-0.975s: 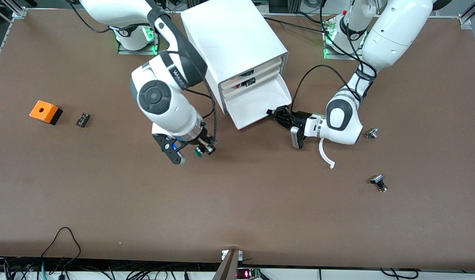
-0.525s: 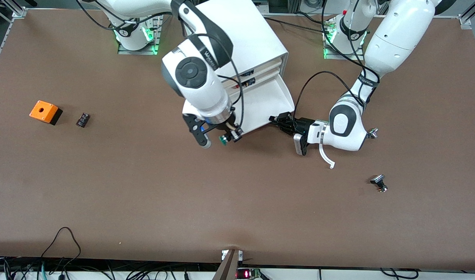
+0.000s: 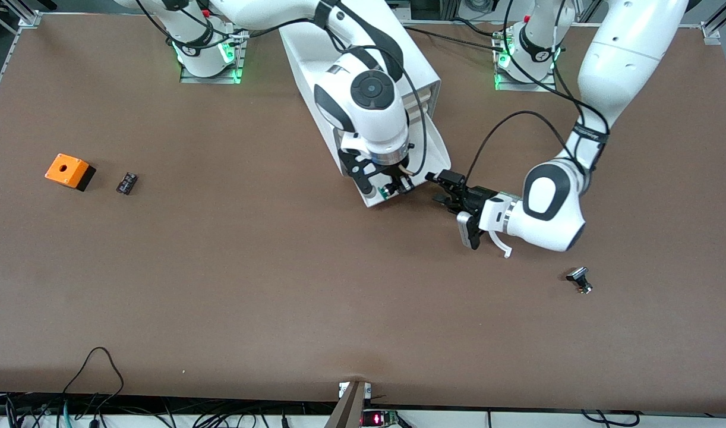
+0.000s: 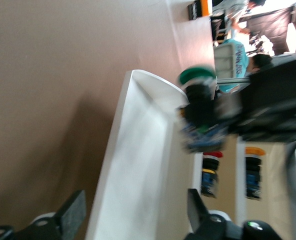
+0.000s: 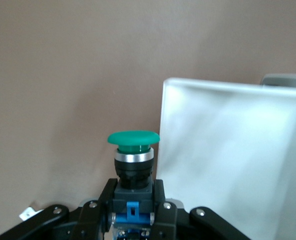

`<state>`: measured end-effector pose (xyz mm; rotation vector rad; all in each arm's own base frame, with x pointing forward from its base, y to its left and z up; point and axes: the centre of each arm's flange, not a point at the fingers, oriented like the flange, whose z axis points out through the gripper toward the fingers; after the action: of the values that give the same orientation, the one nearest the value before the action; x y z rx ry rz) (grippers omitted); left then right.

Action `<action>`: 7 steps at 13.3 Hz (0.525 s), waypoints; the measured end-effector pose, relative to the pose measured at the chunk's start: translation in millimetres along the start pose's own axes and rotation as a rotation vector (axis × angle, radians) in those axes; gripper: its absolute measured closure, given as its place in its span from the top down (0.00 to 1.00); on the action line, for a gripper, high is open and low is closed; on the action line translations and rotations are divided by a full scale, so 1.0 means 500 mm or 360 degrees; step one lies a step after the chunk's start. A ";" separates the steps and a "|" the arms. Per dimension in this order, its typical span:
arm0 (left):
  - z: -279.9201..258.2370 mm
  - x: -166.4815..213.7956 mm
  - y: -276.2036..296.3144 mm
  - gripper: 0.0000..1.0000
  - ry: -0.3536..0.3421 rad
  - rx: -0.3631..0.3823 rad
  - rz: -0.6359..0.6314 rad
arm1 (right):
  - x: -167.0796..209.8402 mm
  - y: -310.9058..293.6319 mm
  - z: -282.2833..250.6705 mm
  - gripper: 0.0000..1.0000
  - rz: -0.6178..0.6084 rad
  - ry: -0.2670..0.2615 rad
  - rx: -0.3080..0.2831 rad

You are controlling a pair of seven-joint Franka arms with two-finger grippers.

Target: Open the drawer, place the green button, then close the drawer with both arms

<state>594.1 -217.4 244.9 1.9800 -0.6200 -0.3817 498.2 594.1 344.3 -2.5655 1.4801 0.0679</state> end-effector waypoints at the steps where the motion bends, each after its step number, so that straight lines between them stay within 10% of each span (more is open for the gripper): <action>1: -0.024 0.015 0.034 1.00 -0.0036 0.0036 -0.0086 | -0.015 0.007 0.024 0.33 -0.0004 0.0013 -0.0005; 7: -0.141 0.067 0.183 1.00 -0.0147 0.0350 -0.0551 | -0.062 0.044 0.123 0.33 -0.0024 0.0052 -0.0061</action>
<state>633.4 -220.7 358.4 2.2976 -0.3863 -0.6412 466.5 620.6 285.0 -2.6196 1.4850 0.0533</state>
